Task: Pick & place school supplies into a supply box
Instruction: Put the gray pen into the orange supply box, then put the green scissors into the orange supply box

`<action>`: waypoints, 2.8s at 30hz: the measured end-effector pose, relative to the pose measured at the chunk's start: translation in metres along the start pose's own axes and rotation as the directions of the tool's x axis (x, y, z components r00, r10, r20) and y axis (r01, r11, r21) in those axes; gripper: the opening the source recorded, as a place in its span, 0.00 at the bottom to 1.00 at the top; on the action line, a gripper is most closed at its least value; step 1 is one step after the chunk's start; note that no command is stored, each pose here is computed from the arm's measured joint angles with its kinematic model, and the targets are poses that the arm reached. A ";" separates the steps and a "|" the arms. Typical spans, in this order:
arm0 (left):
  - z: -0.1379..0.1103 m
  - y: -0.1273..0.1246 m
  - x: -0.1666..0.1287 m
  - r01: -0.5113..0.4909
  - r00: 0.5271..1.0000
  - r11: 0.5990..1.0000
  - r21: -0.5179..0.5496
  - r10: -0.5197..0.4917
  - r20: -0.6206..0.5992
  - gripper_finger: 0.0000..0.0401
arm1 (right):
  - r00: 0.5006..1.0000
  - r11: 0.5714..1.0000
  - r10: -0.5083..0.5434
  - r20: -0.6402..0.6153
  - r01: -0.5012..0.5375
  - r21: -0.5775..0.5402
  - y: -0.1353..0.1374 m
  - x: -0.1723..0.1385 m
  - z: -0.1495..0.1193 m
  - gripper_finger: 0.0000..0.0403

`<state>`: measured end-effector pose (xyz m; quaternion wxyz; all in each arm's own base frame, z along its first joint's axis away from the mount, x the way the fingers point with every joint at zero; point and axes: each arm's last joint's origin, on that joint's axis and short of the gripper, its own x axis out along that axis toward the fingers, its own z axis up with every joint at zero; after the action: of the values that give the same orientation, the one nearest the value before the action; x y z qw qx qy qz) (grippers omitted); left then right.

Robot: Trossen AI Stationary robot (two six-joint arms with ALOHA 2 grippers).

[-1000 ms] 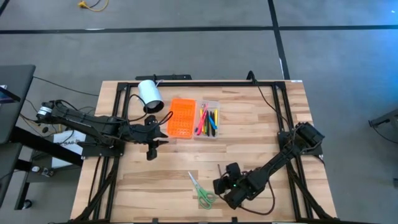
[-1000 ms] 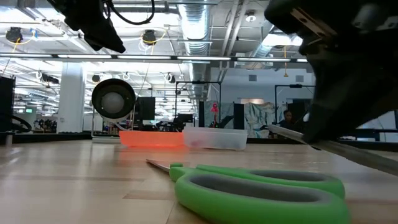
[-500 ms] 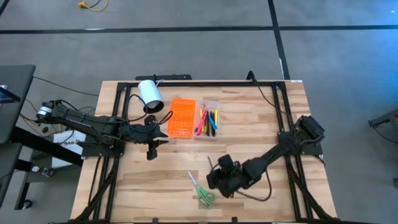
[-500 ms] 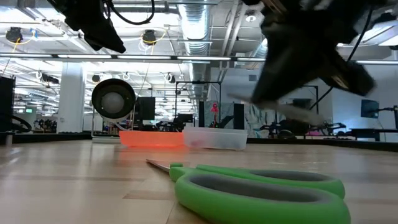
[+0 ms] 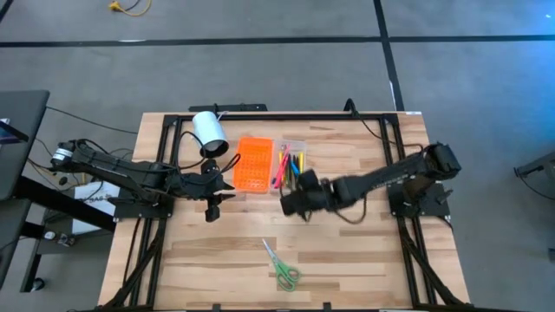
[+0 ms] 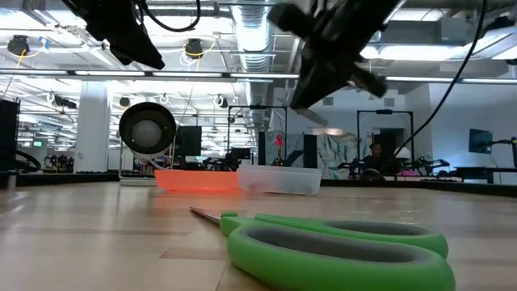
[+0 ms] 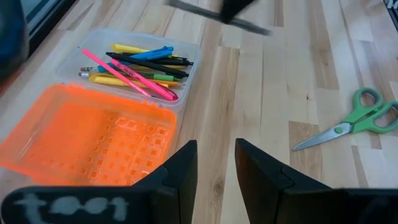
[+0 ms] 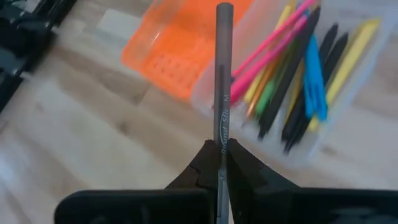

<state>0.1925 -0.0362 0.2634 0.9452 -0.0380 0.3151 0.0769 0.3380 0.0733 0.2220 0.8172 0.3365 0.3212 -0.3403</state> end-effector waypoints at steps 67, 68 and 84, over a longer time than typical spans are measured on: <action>0.000 0.001 0.000 -0.022 1.000 1.000 -0.010 0.022 0.008 0.24 | 0.996 0.986 -0.079 -0.044 0.085 0.142 -0.080 0.071 0.088 0.16; 0.000 0.001 0.000 -0.022 1.000 1.000 -0.010 0.022 0.008 0.24 | 0.996 0.986 -0.079 -0.045 0.085 0.142 -0.080 0.071 0.088 0.17; 0.007 -0.009 0.010 0.147 0.988 0.986 0.076 -0.149 0.026 0.24 | 0.996 0.982 0.086 0.027 -0.080 -0.169 -0.041 0.050 0.066 0.21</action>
<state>0.2060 -0.0433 0.2629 0.9539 -0.0252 0.2989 -0.0045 0.3540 -0.0170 0.2078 0.8614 0.2739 0.3202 -0.2835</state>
